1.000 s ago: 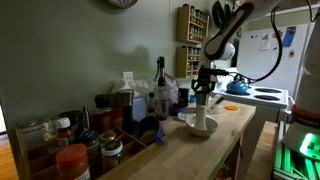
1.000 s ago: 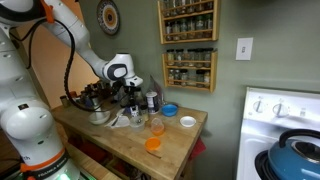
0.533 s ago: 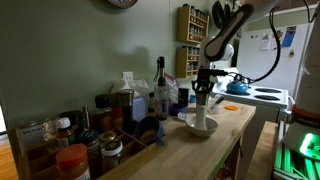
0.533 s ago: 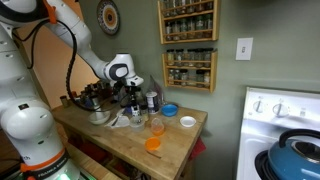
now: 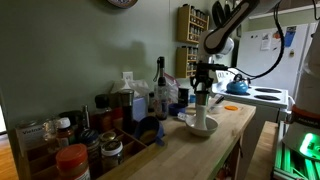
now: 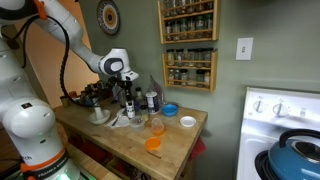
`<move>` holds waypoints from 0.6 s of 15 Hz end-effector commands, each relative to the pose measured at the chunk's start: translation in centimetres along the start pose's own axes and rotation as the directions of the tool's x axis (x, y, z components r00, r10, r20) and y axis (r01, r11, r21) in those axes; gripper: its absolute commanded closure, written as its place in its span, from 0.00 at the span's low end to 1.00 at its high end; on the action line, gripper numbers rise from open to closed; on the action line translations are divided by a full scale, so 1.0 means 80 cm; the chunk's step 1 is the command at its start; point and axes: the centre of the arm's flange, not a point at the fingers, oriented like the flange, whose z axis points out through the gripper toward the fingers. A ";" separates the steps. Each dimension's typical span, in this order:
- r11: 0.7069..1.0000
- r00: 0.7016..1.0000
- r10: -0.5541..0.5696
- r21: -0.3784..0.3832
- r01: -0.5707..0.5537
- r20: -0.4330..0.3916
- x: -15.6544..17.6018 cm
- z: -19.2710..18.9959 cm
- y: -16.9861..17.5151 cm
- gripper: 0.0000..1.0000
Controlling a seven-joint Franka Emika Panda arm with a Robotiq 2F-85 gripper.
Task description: Remove the white plate from the bottle, then move the white bottle to the left
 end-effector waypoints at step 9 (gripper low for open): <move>0.912 0.936 -0.349 0.211 0.351 -0.049 -0.091 -0.107 -0.082 0.69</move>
